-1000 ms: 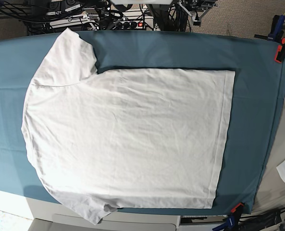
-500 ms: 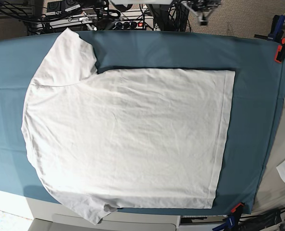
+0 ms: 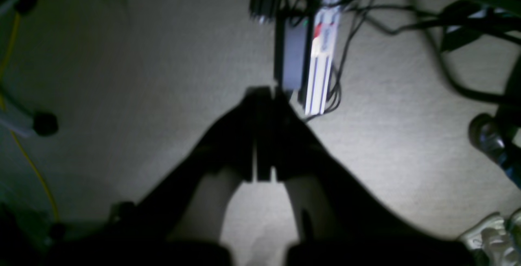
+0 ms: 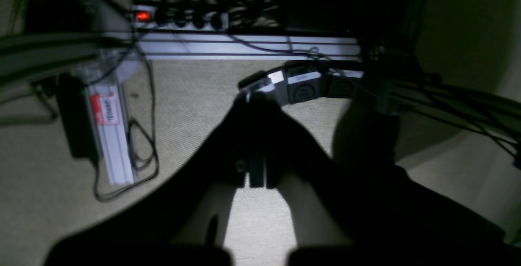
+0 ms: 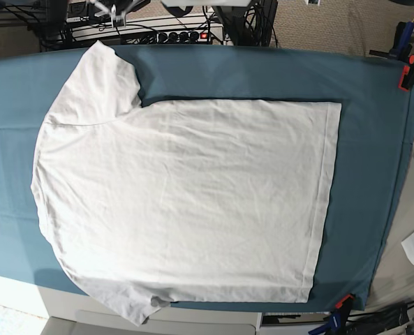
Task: Fold the T-shirt properly
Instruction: 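Move the right gripper toward the shirt's shoulder seam near the collar, then grasp the shoulder edge of the white T-shirt with the right gripper, then grasp the opposite shoulder corner of the shirt with the left gripper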
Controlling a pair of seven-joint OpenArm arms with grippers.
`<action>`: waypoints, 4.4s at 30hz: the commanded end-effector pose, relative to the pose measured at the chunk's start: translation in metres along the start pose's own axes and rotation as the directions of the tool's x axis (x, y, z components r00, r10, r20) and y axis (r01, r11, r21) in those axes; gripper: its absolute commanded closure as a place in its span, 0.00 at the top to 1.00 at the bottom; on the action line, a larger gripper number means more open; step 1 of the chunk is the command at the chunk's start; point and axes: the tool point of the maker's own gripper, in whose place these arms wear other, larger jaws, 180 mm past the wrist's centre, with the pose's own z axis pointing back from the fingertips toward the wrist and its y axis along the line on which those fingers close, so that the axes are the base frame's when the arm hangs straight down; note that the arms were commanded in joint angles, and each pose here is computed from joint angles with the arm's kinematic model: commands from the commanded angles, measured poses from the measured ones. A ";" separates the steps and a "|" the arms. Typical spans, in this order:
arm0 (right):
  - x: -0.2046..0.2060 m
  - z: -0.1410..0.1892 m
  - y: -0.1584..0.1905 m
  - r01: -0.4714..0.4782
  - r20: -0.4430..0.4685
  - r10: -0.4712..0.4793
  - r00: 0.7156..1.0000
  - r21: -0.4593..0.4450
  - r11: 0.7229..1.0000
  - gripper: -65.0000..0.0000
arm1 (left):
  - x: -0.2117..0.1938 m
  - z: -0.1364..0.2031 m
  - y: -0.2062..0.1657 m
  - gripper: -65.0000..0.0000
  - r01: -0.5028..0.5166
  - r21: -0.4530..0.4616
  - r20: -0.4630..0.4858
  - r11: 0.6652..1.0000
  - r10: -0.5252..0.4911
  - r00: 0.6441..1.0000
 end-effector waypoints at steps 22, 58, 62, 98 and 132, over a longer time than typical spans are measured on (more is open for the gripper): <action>0.229 0.241 -0.106 0.393 0.609 -0.392 0.689 0.140 0.909 0.00 | 0.141 0.218 -0.099 0.00 0.368 -0.330 0.412 0.869 -0.218 0.885; 0.198 0.158 -0.108 0.659 0.294 -0.915 0.275 0.635 0.402 0.34 | 0.180 0.200 -0.078 0.00 0.521 -0.171 0.450 0.836 -0.404 0.797; 0.193 0.155 -0.105 0.672 0.309 -0.906 0.288 0.609 0.422 0.34 | 0.180 0.200 -0.077 0.00 0.527 -0.169 0.449 0.833 -0.411 0.793; 0.183 0.091 -0.036 0.733 0.089 -0.910 0.405 0.563 0.381 0.25 | 0.192 0.198 -0.076 0.27 0.538 -0.147 0.468 0.830 -0.421 0.777; 0.181 0.088 -0.034 0.726 0.096 -0.891 0.443 0.545 0.420 0.00 | 0.308 0.170 0.112 0.54 -0.133 -0.280 0.550 0.951 0.272 0.789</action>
